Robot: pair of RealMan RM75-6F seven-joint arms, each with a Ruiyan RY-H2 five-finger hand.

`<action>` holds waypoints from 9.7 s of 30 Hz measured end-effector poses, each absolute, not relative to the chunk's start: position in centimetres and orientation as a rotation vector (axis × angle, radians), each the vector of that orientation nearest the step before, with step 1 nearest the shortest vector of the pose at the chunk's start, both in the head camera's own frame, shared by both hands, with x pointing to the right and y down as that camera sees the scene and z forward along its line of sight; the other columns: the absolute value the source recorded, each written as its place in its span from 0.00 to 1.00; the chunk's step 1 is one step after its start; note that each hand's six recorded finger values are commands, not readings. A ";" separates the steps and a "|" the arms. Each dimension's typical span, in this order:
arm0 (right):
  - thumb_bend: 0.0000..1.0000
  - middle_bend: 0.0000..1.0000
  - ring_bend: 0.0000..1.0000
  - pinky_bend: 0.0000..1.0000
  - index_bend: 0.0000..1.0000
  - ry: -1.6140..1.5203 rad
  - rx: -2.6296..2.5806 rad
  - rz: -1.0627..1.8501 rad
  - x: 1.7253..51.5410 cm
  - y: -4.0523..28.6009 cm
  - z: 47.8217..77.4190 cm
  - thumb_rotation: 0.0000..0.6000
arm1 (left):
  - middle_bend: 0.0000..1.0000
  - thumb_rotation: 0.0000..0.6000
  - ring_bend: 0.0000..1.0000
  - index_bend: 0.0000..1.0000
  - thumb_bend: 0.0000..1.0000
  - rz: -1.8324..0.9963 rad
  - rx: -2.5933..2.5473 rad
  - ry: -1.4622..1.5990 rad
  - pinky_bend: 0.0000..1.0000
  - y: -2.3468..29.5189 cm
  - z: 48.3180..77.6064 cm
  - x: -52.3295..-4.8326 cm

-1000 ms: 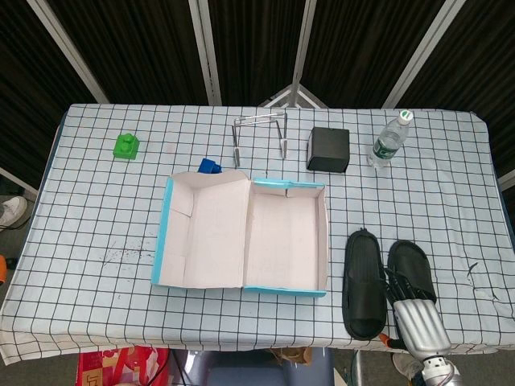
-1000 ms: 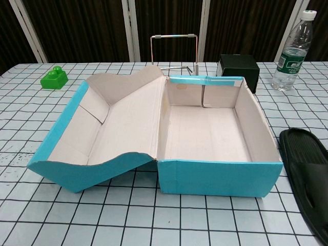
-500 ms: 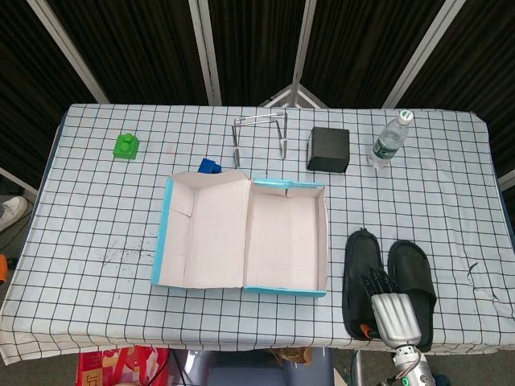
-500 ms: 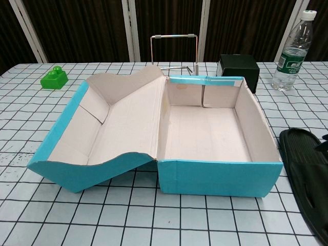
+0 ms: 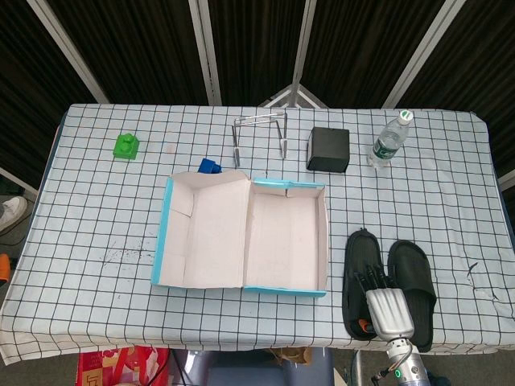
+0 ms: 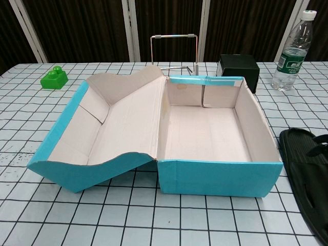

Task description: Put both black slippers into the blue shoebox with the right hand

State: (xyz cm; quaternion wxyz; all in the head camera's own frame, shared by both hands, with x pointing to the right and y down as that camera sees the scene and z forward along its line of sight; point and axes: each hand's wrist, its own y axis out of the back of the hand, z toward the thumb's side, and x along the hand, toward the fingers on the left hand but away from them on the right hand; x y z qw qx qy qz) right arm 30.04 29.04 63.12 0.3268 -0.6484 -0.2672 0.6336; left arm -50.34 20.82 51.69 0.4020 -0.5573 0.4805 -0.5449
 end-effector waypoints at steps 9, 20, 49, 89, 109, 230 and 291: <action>0.12 0.15 0.06 0.23 0.28 -0.661 -1.694 1.686 30.4 29.2 63.6 1.00 | 0.01 1.00 0.00 0.13 0.71 -1.384 -1.404 1.208 0.02 20.8 51.8 -50.3; 0.25 0.37 0.20 0.23 0.52 -0.707 -1.706 1.639 29.8 28.8 63.6 1.00 | 0.01 1.00 0.00 0.13 0.71 -1.379 -1.403 1.211 0.02 20.9 51.7 -50.2; 0.36 0.42 0.24 0.23 0.59 -0.837 -1.564 1.508 30.7 20.1 55.2 1.00 | 0.01 1.00 0.00 0.14 0.71 -1.382 -1.404 1.213 0.02 21.0 51.6 -50.2; 0.36 0.44 0.29 0.21 0.62 -1.221 -2.410 1.230 16.6 12.1 57.4 1.00 | 0.01 1.00 0.00 0.14 0.71 -1.396 -1.408 1.217 0.02 20.6 52.0 -50.7; 0.38 0.44 0.29 0.20 0.63 -1.476 -2.844 1.277 15.2 12.4 57.9 1.00 | 0.01 1.00 0.00 0.14 0.71 -1.403 -1.398 1.215 0.02 20.6 52.1 -50.7; 0.19 0.01 0.05 0.09 0.00 -0.858 -2.435 1.529 16.7 13.9 65.8 1.00 | 0.01 1.00 0.00 0.14 0.71 -1.406 -1.399 1.198 0.02 20.7 52.1 -50.3; 0.11 0.00 0.02 0.09 0.00 -0.306 -1.753 2.179 42.6 11.5 60.5 1.00 | 0.00 1.00 0.00 0.14 0.71 -1.480 -1.251 1.217 0.02 19.0 53.9 -52.3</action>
